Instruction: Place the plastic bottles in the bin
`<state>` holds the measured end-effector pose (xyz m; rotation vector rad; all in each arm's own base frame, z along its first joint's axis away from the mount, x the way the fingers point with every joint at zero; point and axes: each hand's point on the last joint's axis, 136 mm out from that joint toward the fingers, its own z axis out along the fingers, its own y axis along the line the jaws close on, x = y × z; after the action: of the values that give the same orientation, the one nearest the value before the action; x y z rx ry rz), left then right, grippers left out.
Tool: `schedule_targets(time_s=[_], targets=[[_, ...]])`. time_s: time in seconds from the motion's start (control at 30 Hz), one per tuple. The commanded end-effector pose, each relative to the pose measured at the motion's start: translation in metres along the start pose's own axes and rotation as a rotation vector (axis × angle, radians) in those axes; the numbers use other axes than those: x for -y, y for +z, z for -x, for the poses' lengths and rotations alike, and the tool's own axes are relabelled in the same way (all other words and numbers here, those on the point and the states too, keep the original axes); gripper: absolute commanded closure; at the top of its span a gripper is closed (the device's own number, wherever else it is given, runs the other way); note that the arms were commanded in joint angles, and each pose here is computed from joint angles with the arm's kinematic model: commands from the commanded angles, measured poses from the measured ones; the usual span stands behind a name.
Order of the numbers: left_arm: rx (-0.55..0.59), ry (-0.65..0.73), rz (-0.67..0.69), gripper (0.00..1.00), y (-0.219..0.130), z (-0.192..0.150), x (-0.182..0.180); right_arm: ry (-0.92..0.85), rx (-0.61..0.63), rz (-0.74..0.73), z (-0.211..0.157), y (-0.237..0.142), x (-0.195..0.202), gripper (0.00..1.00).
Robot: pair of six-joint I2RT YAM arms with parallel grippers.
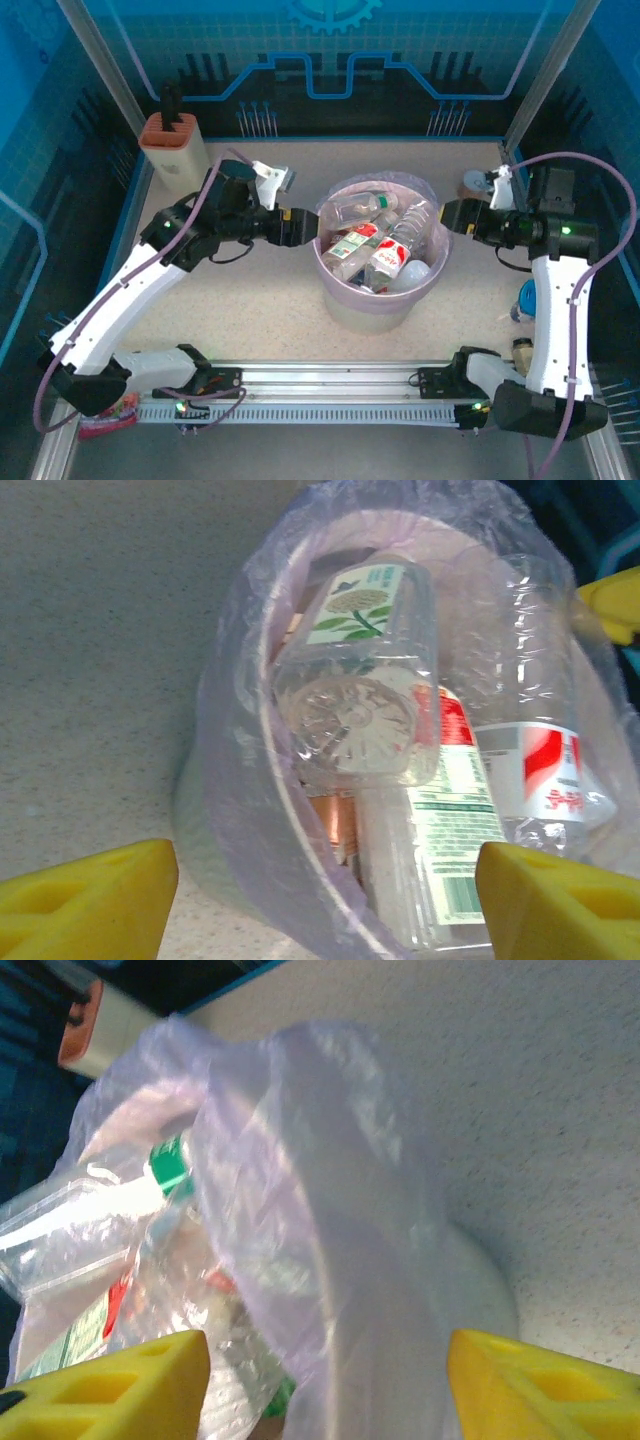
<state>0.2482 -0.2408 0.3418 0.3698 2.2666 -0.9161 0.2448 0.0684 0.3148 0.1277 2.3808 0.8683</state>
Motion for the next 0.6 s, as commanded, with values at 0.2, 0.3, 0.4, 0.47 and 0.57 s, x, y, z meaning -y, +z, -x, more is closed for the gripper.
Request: schedule_targets(time_s=[0.2,0.3,0.4,0.47,0.57], targets=[[0.023,-0.178,-0.114,0.15,0.003,-0.013,-0.008,0.035,-0.078,0.11,-0.021,0.042,-0.029,0.4],[0.066,-0.248,-0.061,0.15,-0.007,-0.013,-0.034,0.02,-0.069,0.145,-0.015,0.065,-0.045,0.4],[0.111,-0.284,0.001,0.15,-0.029,-0.01,-0.054,-0.002,-0.065,0.195,-0.007,0.092,-0.068,0.4],[0.152,-0.288,0.039,0.13,-0.049,-0.005,-0.064,-0.02,-0.071,0.228,-0.003,0.111,-0.083,0.4],[0.205,-0.31,0.094,0.1,-0.077,0.003,-0.078,-0.05,-0.076,0.282,0.002,0.141,-0.109,0.4]])
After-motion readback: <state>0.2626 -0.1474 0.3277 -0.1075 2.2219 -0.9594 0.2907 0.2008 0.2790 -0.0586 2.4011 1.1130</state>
